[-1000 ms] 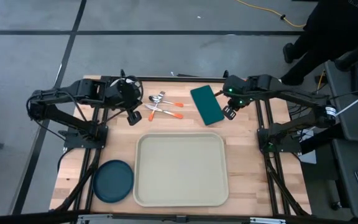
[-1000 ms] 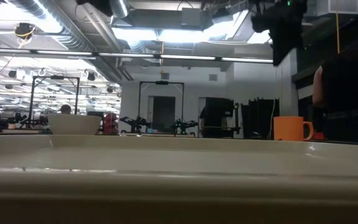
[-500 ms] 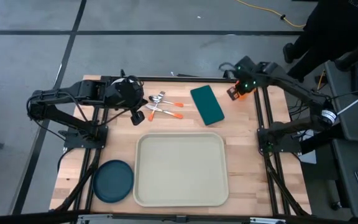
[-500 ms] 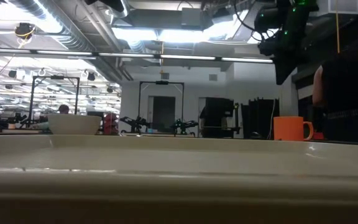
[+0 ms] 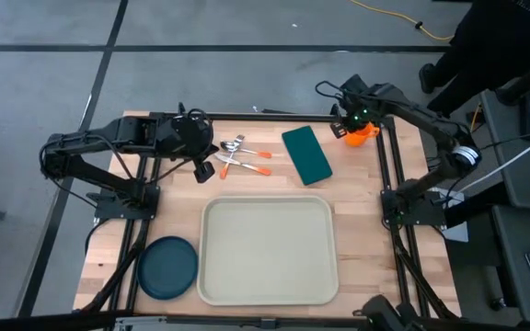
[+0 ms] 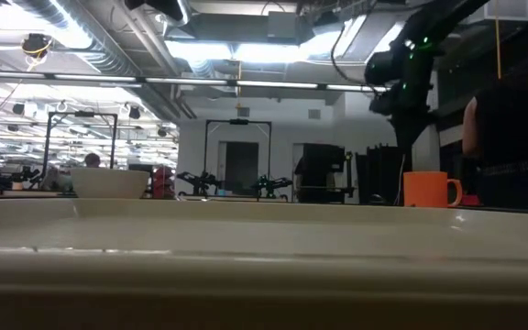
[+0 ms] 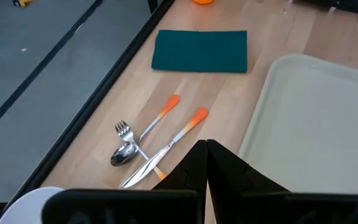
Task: Set up tray
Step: Put the orange mug on the gray serving tray
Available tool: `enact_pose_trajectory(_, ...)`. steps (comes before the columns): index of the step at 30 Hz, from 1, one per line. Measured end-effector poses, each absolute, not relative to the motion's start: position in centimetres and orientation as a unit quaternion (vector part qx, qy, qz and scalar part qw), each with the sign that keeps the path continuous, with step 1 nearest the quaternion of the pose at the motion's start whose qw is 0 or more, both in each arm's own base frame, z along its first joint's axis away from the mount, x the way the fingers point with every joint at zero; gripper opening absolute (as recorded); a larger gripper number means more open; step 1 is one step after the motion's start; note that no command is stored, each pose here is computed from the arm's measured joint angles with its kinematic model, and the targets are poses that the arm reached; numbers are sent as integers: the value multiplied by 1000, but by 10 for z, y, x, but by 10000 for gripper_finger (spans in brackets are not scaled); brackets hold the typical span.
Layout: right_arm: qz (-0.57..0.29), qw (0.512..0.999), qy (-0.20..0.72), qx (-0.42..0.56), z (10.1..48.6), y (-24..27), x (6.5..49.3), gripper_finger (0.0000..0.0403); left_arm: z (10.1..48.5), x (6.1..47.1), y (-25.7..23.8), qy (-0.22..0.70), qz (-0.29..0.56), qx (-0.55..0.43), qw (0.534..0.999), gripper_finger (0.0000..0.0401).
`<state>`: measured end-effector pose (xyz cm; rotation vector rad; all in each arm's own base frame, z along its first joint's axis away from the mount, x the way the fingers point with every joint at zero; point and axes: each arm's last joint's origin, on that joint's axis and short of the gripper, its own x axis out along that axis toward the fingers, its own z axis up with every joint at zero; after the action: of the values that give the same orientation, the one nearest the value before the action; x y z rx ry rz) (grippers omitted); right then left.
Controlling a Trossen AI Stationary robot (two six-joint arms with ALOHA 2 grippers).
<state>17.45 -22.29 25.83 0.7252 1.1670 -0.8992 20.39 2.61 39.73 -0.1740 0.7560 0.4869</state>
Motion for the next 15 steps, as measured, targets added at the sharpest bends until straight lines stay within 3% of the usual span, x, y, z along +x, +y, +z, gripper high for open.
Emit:
enact_pose_trajectory(7, -432, 645, 516, 362, 241, -244, 166, 2, 397, 203, 31, 366, 229, -106, 896, 2)
enact_pose_trajectory(15, -464, 652, 474, 368, 263, -261, 152, 3, 397, 203, 33, 365, 236, -107, 894, 2)
